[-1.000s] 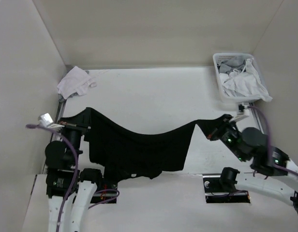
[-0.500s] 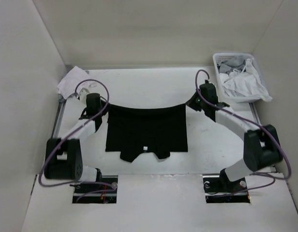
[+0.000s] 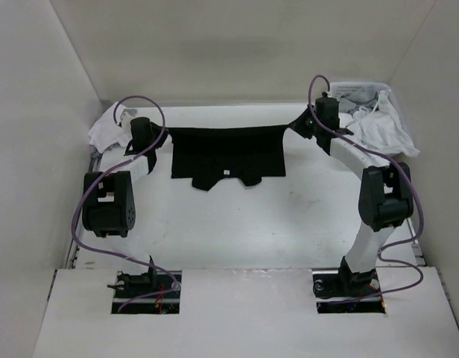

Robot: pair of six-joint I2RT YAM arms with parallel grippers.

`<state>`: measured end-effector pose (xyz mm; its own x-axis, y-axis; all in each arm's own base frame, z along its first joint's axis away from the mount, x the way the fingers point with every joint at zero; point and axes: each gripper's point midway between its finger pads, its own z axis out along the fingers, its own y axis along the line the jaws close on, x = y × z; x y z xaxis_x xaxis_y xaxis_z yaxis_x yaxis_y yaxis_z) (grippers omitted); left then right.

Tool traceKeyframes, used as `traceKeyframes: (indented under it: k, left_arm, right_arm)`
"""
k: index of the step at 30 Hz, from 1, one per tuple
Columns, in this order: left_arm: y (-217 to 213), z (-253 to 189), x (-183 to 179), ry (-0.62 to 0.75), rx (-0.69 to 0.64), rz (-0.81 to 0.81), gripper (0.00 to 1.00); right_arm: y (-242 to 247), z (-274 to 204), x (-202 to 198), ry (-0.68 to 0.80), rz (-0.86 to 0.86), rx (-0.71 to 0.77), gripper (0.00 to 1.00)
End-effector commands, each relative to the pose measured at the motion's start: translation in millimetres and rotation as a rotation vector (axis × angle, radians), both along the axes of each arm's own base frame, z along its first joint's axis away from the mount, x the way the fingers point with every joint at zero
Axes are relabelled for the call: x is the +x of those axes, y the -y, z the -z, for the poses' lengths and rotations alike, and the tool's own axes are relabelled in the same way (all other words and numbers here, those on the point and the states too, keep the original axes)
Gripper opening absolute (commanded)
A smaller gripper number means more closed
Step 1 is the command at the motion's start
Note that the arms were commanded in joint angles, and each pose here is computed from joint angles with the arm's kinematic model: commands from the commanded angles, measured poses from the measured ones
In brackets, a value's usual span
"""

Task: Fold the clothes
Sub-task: Fold the tank top

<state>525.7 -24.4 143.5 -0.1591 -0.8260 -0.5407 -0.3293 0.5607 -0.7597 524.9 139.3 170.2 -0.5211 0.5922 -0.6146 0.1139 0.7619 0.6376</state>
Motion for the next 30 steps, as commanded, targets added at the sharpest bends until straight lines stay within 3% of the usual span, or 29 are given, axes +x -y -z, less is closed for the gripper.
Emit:
traceKeyframes:
  k: [1,16,24,26,30]
  left_arm:
    - [2.1,-27.9,-12.1,0.095,-0.017,0.007,0.0]
    - [3.8,14.6,-148.0,0.097,-0.051,0.017,0.01]
    - [2.0,61.5,-197.0,-0.008,-0.069,0.041,0.02]
    - [-3.8,74.9,-212.2,-0.049,-0.072,0.017,0.09]
    - [-25.7,69.4,-221.7,-0.053,-0.067,-0.06,0.29]
  right_arm:
    - [-1.5,-24.9,-15.5,0.078,-0.022,-0.001,0.0]
    - [-1.3,54.7,-139.4,-0.017,0.006,-0.022,0.0]
    - [-9.0,126.0,-195.2,-0.192,-0.015,-0.053,0.01]
    - [-5.2,132.2,-203.1,-0.21,0.001,-0.052,0.08]
    - [-3.6,110.1,-193.8,-0.156,-0.01,-0.048,0.42]
